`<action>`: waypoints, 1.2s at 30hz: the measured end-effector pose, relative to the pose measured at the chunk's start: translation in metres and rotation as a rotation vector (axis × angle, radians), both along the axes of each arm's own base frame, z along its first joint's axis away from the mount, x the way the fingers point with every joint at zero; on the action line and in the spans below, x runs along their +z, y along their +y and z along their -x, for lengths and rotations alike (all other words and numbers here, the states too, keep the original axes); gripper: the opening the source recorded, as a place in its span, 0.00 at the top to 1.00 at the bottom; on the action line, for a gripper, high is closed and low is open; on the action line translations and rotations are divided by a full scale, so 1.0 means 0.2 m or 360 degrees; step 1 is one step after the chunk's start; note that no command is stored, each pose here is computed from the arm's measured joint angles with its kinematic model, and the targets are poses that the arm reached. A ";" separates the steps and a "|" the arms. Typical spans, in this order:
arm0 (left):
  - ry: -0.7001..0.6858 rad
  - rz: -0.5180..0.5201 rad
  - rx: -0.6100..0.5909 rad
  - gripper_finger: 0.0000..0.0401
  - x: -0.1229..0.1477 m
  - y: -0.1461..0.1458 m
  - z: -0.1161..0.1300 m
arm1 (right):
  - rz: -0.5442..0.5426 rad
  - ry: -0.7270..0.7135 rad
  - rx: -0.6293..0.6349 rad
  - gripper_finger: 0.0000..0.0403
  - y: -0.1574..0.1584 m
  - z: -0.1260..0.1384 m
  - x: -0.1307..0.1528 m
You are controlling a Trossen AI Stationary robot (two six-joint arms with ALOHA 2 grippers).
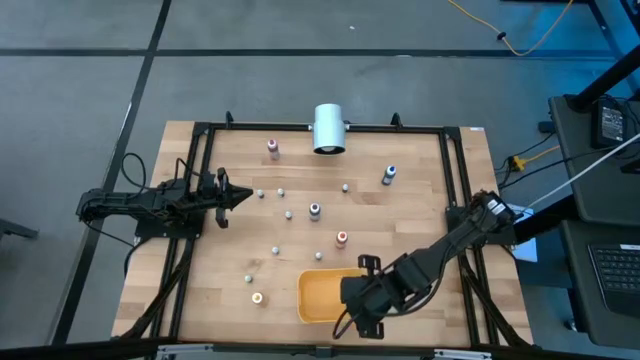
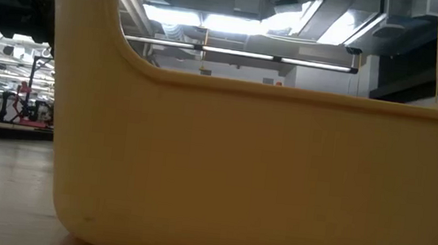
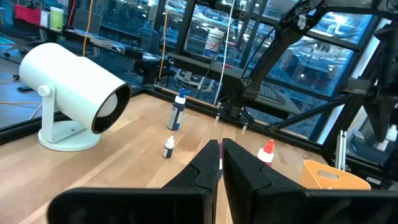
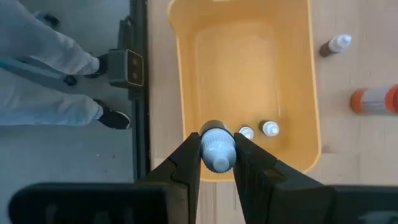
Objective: Pick & Place food coloring
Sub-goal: Put the small blue food coloring bottle into the yellow container
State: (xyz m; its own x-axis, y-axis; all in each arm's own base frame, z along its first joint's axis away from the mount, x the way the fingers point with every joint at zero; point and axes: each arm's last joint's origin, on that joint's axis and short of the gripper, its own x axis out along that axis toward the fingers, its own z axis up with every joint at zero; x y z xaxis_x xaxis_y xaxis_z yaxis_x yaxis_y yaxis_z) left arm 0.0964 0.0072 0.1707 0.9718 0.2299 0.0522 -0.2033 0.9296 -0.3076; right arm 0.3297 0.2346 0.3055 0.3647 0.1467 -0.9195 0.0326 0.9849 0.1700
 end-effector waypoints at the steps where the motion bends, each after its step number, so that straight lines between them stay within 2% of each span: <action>1: -0.0001 0.0001 0.0000 0.96 0.00 0.00 0.00 | 0.0003 0.0013 -0.0015 0.80 0.01 -0.01 -0.02; 6: 0.0000 0.0000 0.0001 0.96 0.00 0.00 0.00 | 0.0030 0.0077 -0.0066 0.80 0.06 -0.02 -0.11; 24: -0.0001 0.0000 0.0000 0.96 0.00 0.00 0.00 | 0.0117 0.0233 -0.0054 0.80 0.16 -0.14 -0.45; 32: -0.0001 0.0000 0.0000 0.96 0.00 0.00 0.00 | 0.0188 0.0348 -0.0112 0.80 0.13 -0.11 -0.58; 36: -0.0001 0.0000 -0.0001 0.96 0.00 0.00 0.00 | 0.0172 0.0337 -0.0132 0.80 0.13 -0.10 -0.63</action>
